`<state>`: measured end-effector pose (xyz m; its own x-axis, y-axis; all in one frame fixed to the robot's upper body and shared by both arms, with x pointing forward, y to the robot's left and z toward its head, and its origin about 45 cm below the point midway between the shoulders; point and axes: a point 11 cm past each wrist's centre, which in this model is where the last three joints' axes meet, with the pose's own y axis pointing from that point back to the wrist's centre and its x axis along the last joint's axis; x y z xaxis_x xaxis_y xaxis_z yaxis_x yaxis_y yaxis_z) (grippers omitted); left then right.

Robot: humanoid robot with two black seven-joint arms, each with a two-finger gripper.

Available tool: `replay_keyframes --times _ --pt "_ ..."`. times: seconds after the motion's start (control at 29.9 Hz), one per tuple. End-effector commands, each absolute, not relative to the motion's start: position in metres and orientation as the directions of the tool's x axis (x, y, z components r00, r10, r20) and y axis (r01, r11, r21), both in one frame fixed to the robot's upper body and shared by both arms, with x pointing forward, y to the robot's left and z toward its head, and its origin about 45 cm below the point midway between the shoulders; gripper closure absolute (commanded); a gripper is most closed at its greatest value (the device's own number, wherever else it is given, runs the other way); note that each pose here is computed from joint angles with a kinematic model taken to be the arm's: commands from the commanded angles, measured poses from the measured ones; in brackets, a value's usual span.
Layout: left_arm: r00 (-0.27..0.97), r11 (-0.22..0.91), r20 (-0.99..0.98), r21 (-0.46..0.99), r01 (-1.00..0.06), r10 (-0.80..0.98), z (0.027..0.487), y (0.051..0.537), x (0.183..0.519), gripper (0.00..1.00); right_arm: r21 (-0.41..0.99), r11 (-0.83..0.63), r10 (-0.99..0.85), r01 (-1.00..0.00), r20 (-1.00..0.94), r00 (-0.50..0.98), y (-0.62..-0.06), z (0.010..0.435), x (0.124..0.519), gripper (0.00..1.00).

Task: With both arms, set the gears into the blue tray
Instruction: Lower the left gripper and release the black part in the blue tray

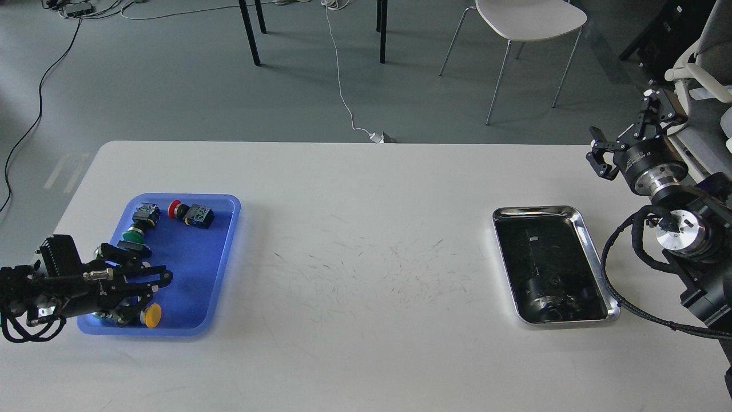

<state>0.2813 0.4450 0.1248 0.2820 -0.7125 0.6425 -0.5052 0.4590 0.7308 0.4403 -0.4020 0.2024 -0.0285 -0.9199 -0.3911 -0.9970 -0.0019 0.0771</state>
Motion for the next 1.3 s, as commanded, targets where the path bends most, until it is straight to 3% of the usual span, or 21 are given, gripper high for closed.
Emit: replay_keyframes --times 0.0,0.33,0.5,0.87,1.07,1.27 --pt "0.283 0.461 0.644 0.73 -0.505 -0.711 0.125 0.445 0.281 0.77 0.077 -0.001 -0.92 -0.997 -0.39 -0.029 -0.403 0.203 0.44 0.02" --pt "0.282 0.462 0.645 0.729 -0.505 -0.71 0.125 0.444 0.281 0.71 0.076 0.0 -0.92 -0.997 -0.39 -0.029 -0.403 0.203 0.44 0.02" --pt "0.286 0.463 0.65 0.725 -0.51 -0.704 0.125 0.444 0.282 0.63 0.077 -0.001 -0.92 -0.997 -0.39 -0.029 -0.403 0.203 0.44 0.02" --pt "0.287 0.472 0.673 0.705 -0.53 -0.682 0.13 0.441 0.286 0.58 0.078 0.002 -0.921 -0.997 -0.389 -0.032 -0.403 0.202 0.44 0.02" --pt "0.345 0.467 0.767 0.616 -0.635 -0.541 0.144 0.442 0.302 0.56 0.072 -0.009 -0.933 -0.997 -0.359 -0.018 -0.417 0.211 0.437 0.02" --pt "0.368 0.446 0.837 0.533 -0.719 -0.405 0.158 0.443 0.317 0.51 0.091 -0.127 -0.954 -0.988 -0.283 0.096 -0.417 0.217 0.431 0.02"
